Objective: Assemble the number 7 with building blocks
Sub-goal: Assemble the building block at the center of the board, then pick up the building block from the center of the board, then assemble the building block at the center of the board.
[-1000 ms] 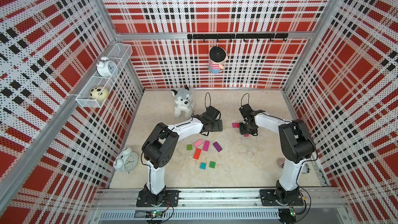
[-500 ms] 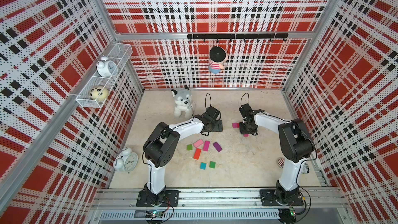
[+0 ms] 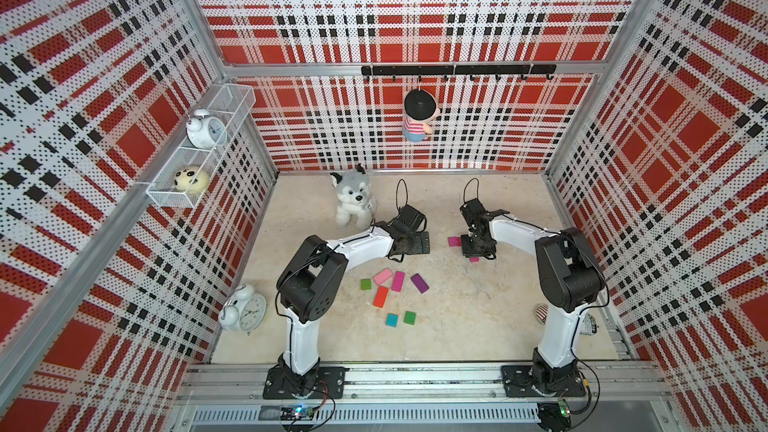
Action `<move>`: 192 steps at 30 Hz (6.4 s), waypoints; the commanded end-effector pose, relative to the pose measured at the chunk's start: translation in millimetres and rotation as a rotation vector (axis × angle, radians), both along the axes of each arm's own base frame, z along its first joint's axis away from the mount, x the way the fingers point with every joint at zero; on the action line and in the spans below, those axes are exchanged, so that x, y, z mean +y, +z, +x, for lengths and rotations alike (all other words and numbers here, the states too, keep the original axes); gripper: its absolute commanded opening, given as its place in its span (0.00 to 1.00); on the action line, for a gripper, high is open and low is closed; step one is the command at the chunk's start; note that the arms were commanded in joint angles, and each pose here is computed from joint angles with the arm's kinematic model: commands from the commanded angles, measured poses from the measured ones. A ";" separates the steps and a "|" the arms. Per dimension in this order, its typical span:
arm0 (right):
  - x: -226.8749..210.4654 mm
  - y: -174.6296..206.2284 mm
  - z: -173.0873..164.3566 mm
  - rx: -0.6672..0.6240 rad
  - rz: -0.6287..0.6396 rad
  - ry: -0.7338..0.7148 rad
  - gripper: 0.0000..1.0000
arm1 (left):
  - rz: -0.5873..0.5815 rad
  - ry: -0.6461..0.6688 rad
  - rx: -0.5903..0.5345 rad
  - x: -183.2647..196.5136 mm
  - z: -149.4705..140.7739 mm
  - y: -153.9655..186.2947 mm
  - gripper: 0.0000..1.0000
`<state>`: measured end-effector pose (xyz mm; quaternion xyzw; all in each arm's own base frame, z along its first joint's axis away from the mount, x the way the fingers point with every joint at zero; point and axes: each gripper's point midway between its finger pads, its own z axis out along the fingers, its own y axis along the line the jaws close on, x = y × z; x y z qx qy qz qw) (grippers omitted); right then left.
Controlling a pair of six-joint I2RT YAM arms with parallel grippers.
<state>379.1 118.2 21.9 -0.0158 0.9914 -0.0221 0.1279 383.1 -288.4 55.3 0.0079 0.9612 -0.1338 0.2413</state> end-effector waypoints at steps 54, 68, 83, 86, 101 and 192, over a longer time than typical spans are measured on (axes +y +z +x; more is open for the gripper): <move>182.4 -8.9 -106.6 0.069 0.070 0.508 0.50 | -0.133 0.251 -0.072 152.2 -63.0 23.5 0.93; 107.0 71.6 -67.8 -0.112 0.099 0.229 0.24 | -0.093 0.125 -0.106 90.1 -27.0 38.0 0.92; 12.4 13.6 -95.5 -0.017 0.118 -0.074 0.24 | -0.158 -0.059 -0.033 -16.8 -6.3 15.3 0.93; 11.9 9.1 -93.8 -0.026 0.117 -0.084 0.26 | -0.155 -0.050 -0.030 -14.9 -8.1 14.9 0.93; -0.7 -8.1 -82.2 0.000 0.056 -0.094 0.49 | -0.139 -0.040 -0.014 -12.3 -8.2 8.2 0.93; -5.5 0.3 -55.6 0.030 -0.014 -0.032 0.33 | -0.144 -0.018 -0.015 -5.1 -0.5 10.2 0.93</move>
